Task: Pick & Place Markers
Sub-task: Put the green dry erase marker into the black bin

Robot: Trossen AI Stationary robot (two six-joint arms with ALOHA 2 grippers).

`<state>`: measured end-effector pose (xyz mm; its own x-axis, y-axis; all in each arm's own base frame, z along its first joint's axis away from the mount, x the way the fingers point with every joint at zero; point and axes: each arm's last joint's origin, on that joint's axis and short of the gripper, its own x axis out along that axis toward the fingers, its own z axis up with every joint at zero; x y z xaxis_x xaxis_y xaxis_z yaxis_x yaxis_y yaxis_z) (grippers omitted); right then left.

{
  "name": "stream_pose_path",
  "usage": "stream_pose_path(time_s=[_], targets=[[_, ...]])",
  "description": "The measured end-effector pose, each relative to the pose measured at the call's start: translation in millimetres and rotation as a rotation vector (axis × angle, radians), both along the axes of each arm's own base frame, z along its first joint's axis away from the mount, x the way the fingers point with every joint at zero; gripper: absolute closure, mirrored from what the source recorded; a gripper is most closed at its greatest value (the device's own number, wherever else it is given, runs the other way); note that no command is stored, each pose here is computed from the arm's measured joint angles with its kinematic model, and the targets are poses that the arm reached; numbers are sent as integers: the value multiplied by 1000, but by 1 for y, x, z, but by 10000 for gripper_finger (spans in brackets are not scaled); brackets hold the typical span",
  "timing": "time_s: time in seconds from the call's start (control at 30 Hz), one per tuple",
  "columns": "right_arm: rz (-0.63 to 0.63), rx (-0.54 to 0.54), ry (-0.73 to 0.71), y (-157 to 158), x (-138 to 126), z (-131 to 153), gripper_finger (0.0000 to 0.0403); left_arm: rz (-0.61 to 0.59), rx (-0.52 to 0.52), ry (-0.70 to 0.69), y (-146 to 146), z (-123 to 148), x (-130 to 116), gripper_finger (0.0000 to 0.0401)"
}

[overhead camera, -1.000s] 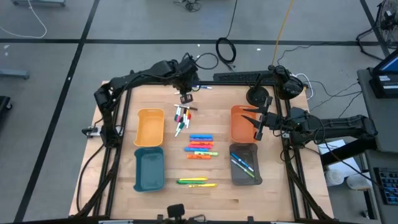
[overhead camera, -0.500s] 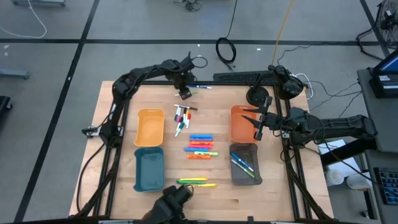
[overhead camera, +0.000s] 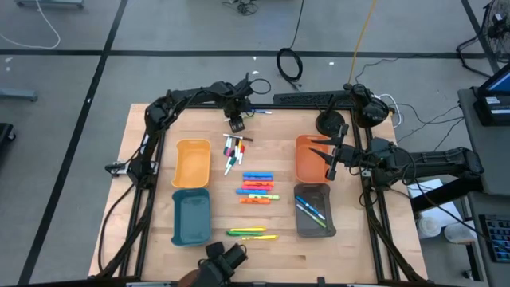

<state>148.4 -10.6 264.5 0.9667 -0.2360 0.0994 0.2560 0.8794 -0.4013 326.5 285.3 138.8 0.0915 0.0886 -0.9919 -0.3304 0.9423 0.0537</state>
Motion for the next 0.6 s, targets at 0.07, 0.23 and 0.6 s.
stream_pose_path(time_s=[0.07, 0.23, 0.6], targets=[[0, 2, 0, 0, 0, 0, 310, 7, -15, -8, 0, -6, -3, 258], [1, 4, 0, 0, 0, 0, 310, 10, -60, -51, 0, -14, -8, 297], [1, 5, -1, 0, 0, 0, 310, -4, -69, -60, -1, -15, -7, 376]])
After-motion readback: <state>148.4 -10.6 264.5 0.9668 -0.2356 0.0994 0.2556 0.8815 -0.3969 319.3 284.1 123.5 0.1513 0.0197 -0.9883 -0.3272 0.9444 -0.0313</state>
